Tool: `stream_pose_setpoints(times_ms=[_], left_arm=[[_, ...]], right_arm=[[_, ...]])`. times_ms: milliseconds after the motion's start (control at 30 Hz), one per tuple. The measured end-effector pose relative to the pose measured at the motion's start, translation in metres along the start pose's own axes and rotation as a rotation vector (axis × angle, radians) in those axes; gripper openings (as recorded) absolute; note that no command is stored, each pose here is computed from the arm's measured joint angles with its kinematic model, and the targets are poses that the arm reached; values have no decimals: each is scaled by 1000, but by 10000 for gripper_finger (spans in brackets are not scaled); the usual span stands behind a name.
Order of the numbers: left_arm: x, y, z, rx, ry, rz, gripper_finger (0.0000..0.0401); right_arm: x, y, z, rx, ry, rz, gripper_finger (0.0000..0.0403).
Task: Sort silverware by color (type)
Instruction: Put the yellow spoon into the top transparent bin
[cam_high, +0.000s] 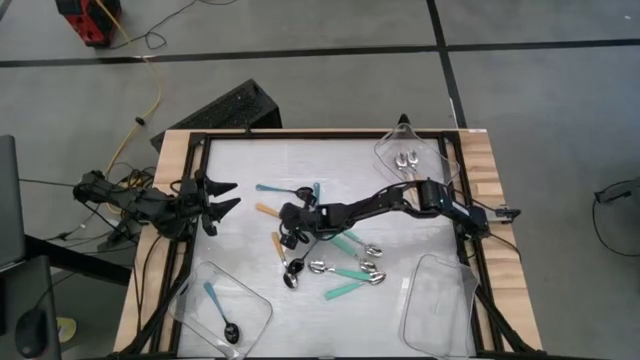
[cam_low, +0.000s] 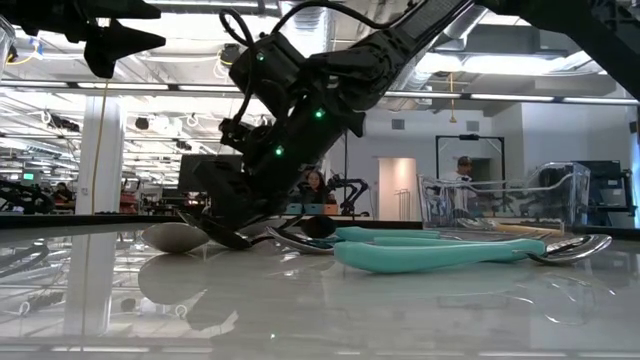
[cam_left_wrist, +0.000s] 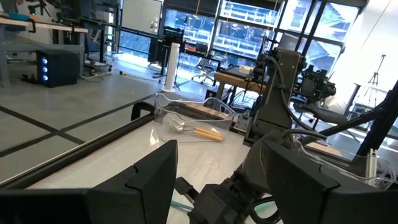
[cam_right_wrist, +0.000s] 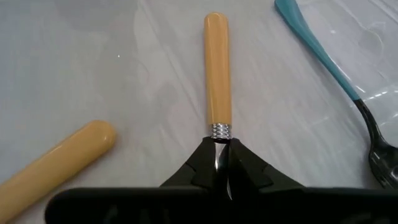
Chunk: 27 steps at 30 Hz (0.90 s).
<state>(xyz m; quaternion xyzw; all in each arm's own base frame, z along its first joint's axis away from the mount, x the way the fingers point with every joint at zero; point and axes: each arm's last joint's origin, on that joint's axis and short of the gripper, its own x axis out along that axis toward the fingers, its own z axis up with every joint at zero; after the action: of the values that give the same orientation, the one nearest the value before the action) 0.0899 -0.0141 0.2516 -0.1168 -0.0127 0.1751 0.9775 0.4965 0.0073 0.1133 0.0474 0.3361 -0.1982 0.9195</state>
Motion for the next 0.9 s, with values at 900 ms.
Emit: stream_pose_setpoints(times_ms=[900], left_arm=[[0, -1, 4, -7, -35, -7, 216]], right_arm=[[-64, -27, 84, -158, -82, -2, 49]])
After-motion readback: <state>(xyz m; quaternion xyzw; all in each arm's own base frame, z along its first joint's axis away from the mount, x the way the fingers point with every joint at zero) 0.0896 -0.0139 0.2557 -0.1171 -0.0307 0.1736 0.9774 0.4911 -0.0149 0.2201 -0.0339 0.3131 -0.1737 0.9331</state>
